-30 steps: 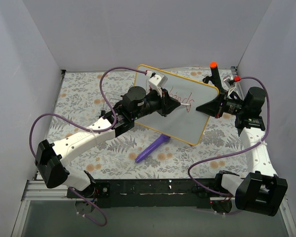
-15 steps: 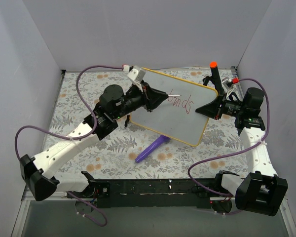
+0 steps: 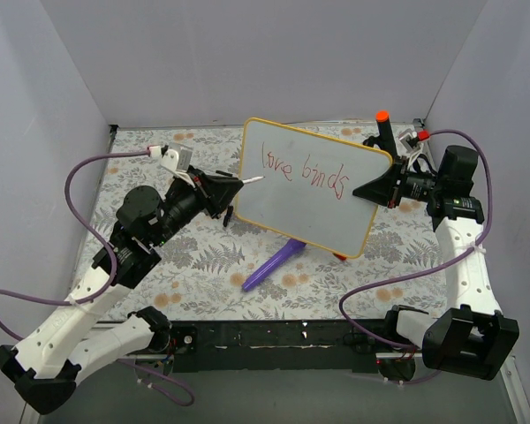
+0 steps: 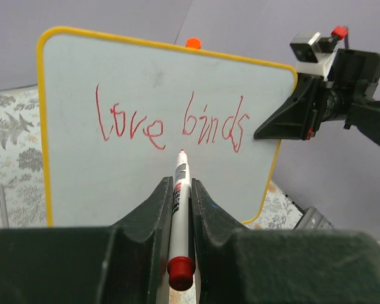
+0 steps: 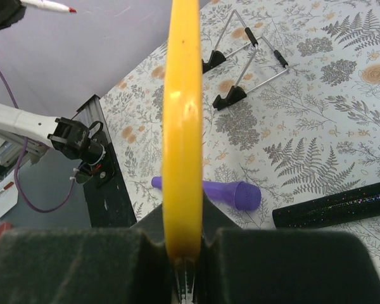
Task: Write a sentence on the whiteboard
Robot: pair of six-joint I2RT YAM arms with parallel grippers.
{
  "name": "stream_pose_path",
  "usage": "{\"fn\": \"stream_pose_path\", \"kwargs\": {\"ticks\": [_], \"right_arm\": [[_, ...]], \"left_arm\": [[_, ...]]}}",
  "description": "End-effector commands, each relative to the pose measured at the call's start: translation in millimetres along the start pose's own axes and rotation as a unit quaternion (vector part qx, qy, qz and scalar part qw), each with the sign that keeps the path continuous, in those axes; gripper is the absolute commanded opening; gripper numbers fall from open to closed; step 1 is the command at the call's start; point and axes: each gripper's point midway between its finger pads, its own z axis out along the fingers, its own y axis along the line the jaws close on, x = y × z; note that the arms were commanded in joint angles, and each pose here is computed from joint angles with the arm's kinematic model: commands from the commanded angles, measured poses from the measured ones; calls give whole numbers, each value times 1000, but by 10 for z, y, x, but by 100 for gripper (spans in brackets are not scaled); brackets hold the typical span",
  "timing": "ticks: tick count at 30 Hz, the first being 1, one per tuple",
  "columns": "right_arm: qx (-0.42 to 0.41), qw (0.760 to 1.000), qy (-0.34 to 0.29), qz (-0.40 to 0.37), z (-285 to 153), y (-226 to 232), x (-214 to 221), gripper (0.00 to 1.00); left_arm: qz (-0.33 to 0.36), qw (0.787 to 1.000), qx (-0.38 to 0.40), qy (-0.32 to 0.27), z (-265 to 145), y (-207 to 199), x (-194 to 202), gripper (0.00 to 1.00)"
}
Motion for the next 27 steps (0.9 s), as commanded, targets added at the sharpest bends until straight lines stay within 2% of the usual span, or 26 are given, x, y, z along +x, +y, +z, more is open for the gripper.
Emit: {"fn": "stream_pose_path", "kwargs": {"ticks": [1,13,27], "right_arm": [[-25,998,-5,-50,-37,246,-219,1],[-37,998,-4,-48,-52,232,-132,1],[-57,997,-4,-50,-58,294,-21,1]], "left_arm": [[-17,999,-36,20,-145,183,230,0],[-21,996,-86,22,-331,498,595,0],[-51,998,-46,0,-450,427,748,0]]}}
